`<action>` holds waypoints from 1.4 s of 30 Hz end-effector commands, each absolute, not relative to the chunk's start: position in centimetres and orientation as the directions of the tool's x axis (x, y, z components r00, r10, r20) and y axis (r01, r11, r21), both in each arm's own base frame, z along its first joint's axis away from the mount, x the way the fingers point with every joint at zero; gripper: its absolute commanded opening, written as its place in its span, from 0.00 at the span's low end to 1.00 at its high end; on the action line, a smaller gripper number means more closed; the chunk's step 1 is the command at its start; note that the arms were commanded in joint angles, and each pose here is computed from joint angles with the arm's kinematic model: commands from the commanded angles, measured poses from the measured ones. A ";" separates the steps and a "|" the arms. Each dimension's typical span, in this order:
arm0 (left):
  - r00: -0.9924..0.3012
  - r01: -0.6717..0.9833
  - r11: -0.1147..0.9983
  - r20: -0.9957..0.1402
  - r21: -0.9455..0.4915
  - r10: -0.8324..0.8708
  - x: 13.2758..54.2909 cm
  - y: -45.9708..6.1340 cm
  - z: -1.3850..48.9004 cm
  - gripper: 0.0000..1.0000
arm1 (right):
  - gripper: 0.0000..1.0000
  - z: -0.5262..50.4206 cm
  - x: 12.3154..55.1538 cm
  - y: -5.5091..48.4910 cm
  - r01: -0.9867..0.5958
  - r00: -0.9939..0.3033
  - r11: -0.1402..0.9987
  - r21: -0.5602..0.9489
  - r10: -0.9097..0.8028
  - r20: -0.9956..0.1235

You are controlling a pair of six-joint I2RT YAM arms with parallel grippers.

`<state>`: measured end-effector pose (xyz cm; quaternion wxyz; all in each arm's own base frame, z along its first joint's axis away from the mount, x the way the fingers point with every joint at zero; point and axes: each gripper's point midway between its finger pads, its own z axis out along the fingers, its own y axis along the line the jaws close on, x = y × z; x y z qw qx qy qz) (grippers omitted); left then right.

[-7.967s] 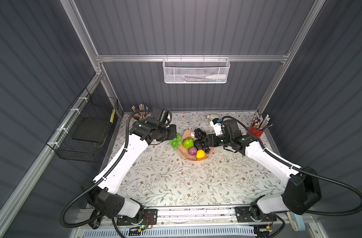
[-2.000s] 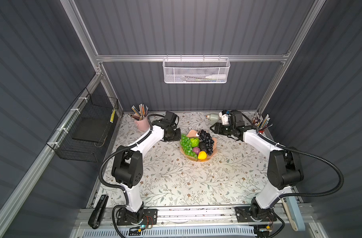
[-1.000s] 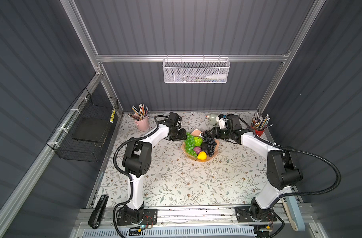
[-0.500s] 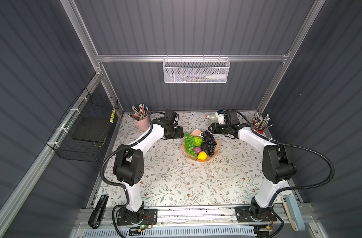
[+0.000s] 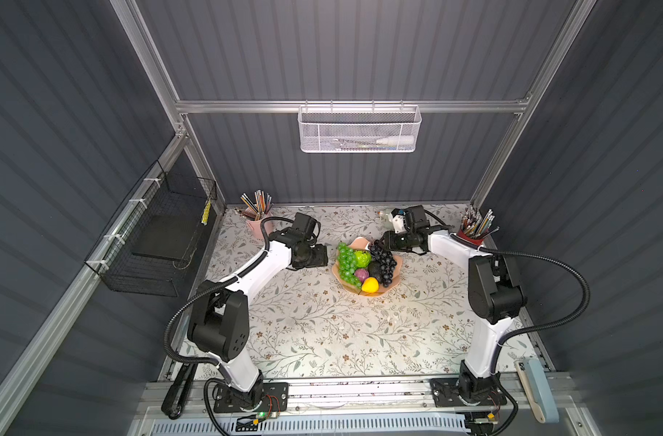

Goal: Arrange fruit in a fruit bowl
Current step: Adjust the fruits in the fruit bowl.

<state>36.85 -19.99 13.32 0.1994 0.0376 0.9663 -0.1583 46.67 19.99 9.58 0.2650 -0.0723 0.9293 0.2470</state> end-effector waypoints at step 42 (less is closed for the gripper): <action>-0.636 0.095 0.993 -0.771 -0.069 0.008 38.8 -12.4 18.5 1.00 | 0.99 27.2 36.6 12.0 -0.213 -0.560 0.959 0.189 0.039 -0.828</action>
